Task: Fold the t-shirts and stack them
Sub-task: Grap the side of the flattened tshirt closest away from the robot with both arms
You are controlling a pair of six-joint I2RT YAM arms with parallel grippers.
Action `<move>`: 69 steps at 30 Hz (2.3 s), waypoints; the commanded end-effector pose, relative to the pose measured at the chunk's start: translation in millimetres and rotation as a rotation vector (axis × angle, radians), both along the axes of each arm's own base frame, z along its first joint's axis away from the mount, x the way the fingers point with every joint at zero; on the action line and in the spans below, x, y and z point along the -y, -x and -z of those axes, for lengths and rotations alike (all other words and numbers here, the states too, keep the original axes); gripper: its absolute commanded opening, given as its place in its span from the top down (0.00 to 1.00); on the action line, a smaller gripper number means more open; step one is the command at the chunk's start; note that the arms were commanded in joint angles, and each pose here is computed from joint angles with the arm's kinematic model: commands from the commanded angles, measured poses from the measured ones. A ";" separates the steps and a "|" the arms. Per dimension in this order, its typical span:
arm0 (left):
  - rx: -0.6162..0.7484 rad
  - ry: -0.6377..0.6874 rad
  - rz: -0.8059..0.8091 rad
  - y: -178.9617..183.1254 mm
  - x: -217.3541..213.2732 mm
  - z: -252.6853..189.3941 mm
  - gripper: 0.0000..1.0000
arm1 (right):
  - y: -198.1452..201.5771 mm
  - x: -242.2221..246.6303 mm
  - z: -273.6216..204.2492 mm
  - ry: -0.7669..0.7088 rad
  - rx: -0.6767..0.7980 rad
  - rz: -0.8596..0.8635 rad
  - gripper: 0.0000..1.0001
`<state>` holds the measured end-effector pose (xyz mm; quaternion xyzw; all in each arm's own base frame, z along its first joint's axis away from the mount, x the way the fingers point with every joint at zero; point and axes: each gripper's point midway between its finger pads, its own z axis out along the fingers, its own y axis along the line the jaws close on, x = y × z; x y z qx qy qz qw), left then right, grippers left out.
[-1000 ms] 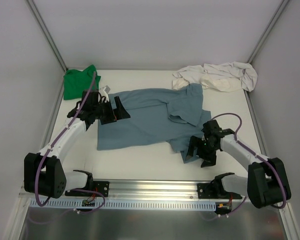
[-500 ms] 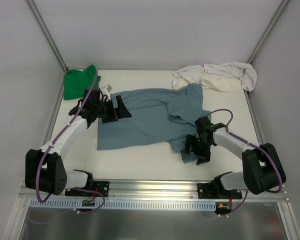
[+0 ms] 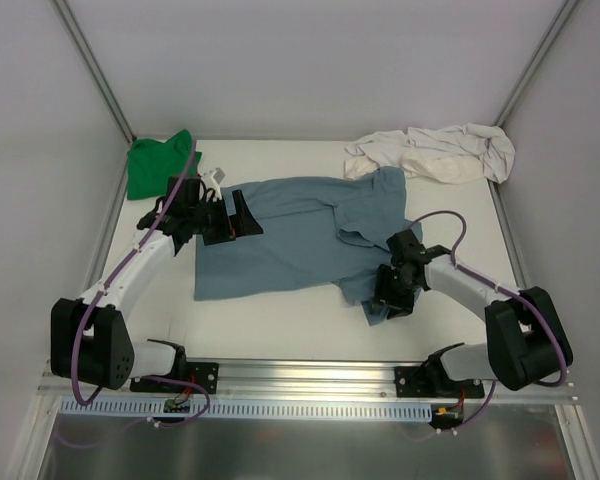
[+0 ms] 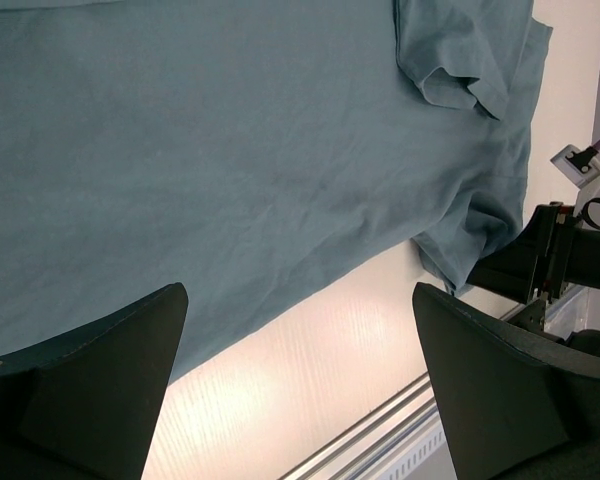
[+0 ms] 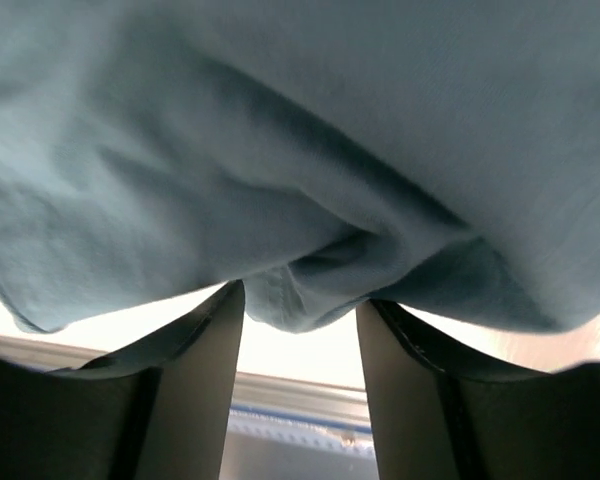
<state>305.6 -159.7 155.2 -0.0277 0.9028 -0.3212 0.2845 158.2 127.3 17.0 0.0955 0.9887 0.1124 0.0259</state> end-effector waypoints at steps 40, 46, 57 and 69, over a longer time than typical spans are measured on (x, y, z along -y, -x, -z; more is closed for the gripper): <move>0.061 -0.083 -0.006 11.9 -14.2 -13.8 0.01 | 13.1 65.5 -75.0 0.194 0.173 0.051 1.00; 0.000 -0.108 -0.002 20.8 -17.7 -3.0 0.03 | 12.8 67.7 -78.4 0.189 0.173 0.059 1.00; -0.413 -0.208 -0.155 91.2 -64.3 56.7 0.07 | 5.0 64.2 -83.6 0.172 0.190 0.067 1.00; -0.461 -0.110 -0.298 112.7 -75.5 75.8 0.07 | 7.1 65.8 -86.9 0.170 0.185 0.053 1.00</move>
